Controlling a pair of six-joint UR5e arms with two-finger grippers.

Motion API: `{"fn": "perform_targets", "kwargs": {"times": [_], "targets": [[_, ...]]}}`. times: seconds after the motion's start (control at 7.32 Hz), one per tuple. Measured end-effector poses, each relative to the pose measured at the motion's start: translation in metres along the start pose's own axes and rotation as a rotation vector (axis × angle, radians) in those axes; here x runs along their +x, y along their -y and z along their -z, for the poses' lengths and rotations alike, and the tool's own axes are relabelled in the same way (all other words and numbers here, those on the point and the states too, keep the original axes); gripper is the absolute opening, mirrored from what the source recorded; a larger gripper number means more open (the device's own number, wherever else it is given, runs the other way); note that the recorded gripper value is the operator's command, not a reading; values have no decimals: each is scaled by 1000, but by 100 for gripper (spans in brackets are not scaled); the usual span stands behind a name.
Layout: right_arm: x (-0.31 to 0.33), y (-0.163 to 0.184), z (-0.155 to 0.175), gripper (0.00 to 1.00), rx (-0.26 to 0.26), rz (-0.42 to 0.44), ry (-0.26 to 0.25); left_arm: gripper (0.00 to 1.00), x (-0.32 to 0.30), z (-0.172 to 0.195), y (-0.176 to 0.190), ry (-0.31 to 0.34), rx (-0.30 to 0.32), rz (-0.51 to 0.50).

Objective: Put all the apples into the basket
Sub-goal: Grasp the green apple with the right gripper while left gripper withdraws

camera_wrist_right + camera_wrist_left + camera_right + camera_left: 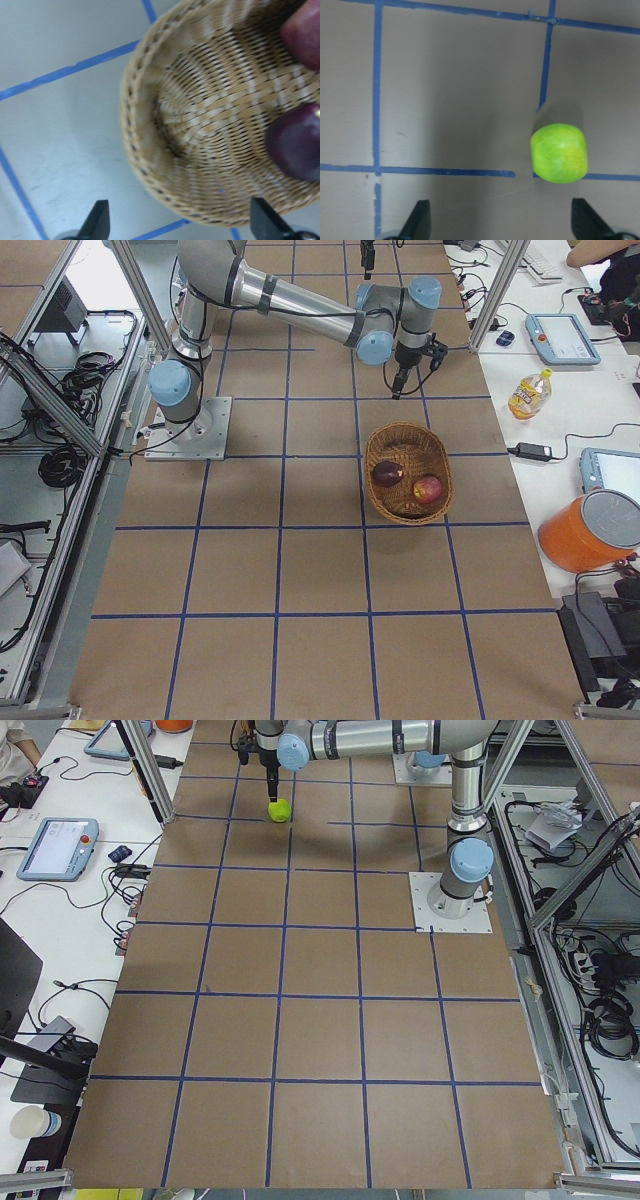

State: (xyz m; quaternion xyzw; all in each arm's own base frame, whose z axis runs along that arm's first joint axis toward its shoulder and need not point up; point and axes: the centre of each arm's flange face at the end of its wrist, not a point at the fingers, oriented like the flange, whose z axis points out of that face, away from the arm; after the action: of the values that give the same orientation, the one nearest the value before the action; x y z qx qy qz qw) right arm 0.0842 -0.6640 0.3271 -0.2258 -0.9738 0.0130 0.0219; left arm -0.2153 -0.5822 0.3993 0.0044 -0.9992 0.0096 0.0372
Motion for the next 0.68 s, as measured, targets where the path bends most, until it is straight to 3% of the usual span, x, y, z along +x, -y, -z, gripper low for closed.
{"fn": "perform_targets", "kwargs": {"times": [0.41, 0.68], "targets": [[-119, -82, -12, 100, -33, -125, 68, 100, -62, 35, -34, 60, -76, -91], [-181, -135, -33, 100, -45, -122, 90, 100, -70, 55, -55, 75, -54, -106]]}}
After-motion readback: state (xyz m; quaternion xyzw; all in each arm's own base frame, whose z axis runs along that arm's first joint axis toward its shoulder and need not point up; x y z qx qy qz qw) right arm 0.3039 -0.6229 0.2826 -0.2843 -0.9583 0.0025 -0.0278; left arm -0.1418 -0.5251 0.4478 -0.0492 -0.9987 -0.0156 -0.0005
